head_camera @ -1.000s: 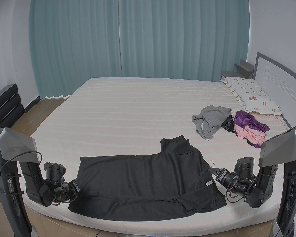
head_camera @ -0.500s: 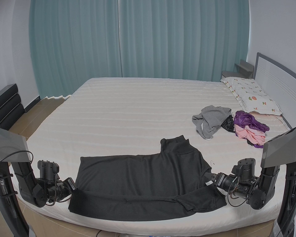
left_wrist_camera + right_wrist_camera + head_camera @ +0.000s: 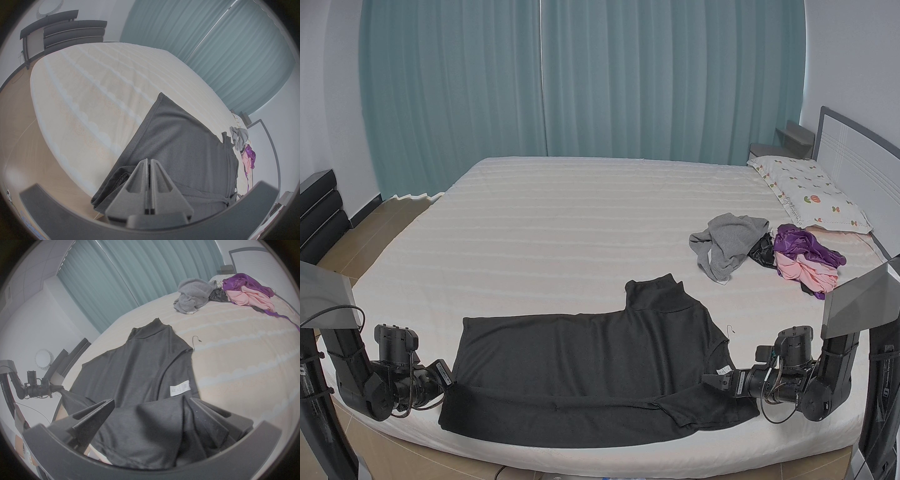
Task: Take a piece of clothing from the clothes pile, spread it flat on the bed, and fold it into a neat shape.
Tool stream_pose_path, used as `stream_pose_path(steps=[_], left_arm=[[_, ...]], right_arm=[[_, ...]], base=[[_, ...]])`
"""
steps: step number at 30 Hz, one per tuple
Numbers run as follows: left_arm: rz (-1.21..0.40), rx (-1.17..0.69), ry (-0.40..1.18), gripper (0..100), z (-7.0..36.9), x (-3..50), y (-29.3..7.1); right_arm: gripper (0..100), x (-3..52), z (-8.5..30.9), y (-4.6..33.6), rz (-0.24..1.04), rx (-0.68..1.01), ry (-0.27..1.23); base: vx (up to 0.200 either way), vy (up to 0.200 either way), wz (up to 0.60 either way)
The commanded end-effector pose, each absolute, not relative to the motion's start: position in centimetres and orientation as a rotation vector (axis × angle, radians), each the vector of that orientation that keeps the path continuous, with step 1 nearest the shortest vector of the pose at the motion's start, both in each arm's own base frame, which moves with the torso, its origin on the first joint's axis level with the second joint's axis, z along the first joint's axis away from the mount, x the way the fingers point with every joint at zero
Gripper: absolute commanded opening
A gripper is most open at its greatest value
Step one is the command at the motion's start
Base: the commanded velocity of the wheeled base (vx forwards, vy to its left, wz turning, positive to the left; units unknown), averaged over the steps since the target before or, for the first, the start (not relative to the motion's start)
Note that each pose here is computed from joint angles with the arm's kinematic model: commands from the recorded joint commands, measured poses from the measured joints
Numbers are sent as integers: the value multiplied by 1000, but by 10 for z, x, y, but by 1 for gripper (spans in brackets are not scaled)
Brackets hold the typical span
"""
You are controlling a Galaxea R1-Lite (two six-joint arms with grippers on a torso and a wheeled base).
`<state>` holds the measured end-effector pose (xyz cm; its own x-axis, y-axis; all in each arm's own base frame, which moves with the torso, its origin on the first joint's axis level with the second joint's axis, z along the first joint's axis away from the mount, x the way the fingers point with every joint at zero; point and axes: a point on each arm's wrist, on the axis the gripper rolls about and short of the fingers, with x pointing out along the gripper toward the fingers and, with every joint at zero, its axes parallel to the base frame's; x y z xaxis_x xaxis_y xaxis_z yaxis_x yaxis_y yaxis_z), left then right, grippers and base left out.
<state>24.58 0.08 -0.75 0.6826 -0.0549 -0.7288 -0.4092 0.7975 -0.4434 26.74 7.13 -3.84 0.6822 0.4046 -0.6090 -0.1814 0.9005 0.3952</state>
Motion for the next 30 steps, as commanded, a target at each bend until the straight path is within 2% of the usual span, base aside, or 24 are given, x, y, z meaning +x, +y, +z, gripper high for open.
stream_pose_path(steps=[1,12,24,25,30], left_arm=[[211,-631,802,0,-6,245,1],[211,-631,802,0,-6,245,1],[211,-631,806,0,-7,246,0],[211,-631,805,0,-7,246,0],[212,-631,803,0,-6,246,1]], right_arm=[[100,275,-49,61,318,310,775],[100,280,-49,52,426,343,776],[100,281,-63,53,438,355,809],[0,281,-63,53,438,355,809],[0,281,-63,53,437,354,807]], base=[[0,0,0],[0,0,0],[0,0,0],[0,0,0],[0,0,0]])
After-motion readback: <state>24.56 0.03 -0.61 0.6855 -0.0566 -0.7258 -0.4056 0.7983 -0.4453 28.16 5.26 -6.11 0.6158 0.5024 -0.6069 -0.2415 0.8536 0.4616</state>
